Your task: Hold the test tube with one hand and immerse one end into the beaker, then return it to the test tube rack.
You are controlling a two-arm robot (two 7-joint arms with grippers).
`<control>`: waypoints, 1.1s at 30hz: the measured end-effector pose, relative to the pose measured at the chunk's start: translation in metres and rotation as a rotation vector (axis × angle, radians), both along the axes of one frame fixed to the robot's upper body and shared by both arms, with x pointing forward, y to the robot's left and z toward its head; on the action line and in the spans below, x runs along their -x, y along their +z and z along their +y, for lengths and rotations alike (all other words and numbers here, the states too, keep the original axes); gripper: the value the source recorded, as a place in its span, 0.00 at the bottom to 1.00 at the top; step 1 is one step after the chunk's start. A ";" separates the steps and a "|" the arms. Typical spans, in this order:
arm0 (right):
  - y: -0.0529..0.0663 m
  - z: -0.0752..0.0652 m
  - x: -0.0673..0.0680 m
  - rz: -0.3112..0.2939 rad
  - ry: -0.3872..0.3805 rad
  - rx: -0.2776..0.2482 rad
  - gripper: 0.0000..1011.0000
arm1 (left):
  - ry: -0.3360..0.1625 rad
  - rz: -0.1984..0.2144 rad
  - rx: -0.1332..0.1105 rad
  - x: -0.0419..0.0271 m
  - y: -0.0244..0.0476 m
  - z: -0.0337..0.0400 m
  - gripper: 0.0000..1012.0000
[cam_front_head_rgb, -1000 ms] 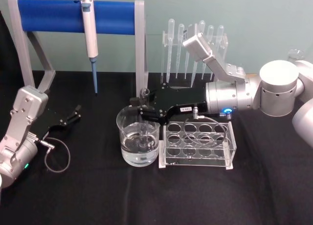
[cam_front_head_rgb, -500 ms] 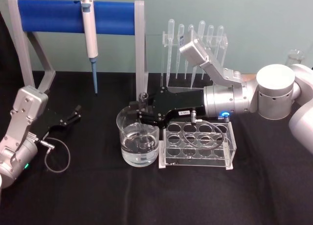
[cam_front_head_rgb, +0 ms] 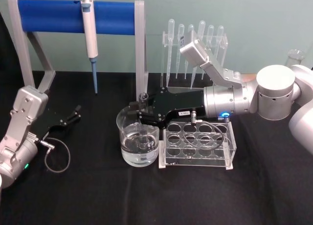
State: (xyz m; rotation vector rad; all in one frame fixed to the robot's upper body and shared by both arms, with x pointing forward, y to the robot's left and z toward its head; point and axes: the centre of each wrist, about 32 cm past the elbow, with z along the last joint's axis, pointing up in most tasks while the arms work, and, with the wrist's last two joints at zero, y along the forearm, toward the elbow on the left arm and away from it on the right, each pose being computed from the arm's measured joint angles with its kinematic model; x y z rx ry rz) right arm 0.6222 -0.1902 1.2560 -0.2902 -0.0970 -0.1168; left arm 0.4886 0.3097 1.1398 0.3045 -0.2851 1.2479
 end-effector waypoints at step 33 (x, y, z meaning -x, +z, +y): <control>0.001 0.000 0.000 0.000 0.001 0.000 0.22 | 0.000 0.000 0.000 0.0000 0.0000 0.0000 0.99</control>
